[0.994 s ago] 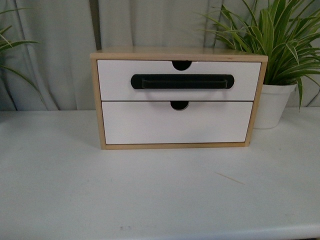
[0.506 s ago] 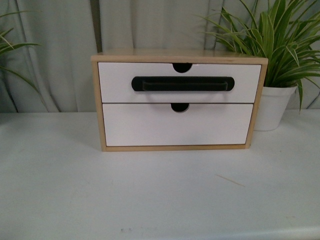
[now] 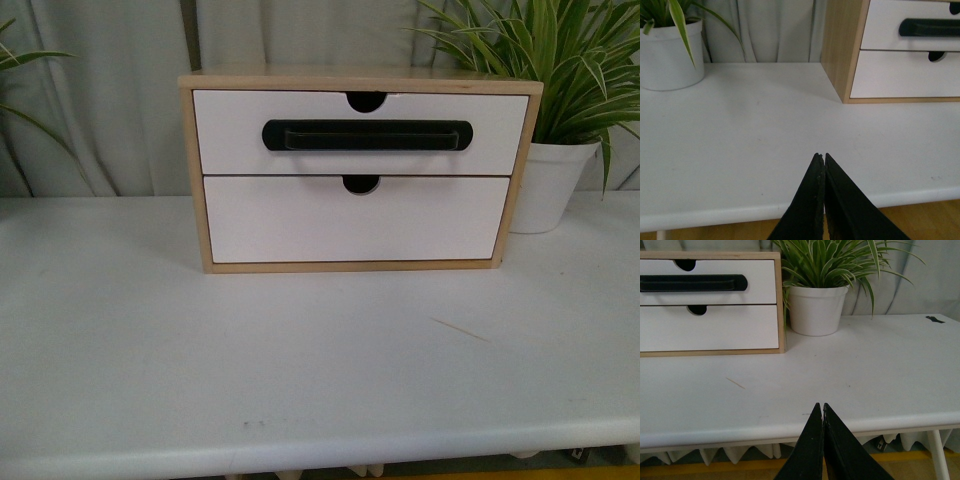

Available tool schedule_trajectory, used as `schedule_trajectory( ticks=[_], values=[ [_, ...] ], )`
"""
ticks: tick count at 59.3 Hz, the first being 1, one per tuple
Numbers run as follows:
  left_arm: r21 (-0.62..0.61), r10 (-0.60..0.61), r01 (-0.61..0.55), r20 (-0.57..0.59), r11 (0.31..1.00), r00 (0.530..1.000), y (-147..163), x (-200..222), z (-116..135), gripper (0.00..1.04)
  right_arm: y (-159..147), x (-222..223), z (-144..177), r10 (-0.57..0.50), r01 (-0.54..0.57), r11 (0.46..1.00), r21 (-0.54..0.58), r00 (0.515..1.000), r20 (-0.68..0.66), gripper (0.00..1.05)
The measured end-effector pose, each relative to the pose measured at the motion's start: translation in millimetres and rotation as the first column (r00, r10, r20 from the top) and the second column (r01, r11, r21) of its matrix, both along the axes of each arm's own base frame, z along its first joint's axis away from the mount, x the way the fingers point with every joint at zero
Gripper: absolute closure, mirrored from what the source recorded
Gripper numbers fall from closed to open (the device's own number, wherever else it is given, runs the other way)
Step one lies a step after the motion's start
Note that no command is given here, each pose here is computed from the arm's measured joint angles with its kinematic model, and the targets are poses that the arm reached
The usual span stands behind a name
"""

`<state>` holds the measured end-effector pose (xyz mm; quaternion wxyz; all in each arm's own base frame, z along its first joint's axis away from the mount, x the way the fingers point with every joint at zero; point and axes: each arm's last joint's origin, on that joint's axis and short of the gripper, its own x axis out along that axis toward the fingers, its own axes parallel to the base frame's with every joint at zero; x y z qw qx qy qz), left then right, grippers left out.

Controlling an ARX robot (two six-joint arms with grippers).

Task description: Close drawer sideways

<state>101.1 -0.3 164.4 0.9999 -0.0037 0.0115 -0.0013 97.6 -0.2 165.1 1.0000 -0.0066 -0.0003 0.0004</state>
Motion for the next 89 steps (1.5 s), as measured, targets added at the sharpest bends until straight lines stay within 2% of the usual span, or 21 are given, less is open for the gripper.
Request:
schedule_trajectory(
  ticks=[22,25,46,55,58,62,89],
  values=[
    [0.000,0.001,-0.001,0.029,1.000,1.000,0.0,-3.6,1.8,1.01,0.0,0.0,0.1,0.000,0.000,1.000,0.000,1.000,0.001,1.03],
    [0.000,0.001,-0.001,0.029,1.000,1.000,0.0,-3.6,1.8,0.93,0.0,0.0,0.1,0.000,0.000,1.000,-0.001,1.000,0.001,1.03],
    [0.000,0.001,-0.001,0.029,1.000,1.000,0.0,-3.6,1.8,0.29,0.0,0.0,0.1,0.000,0.000,1.000,0.000,1.000,0.001,0.40],
    [0.001,0.001,-0.001,0.029,1.000,1.000,0.0,-3.6,1.8,0.04,0.0,0.0,0.1,0.000,0.000,1.000,0.000,1.000,0.001,0.12],
    [0.000,0.001,-0.001,0.029,1.000,1.000,0.0,-3.6,1.8,0.07,0.0,0.0,0.1,0.000,0.000,1.000,0.002,1.000,0.001,0.07],
    [0.001,0.001,-0.001,0.029,1.000,1.000,0.0,-3.6,1.8,0.06,0.0,0.0,0.1,0.000,0.000,1.000,0.002,1.000,0.001,0.10],
    [0.001,0.001,-0.001,0.029,1.000,1.000,0.0,-3.6,1.8,0.06,0.0,0.0,0.1,0.000,0.000,1.000,0.002,1.000,0.001,0.09]
  ],
)
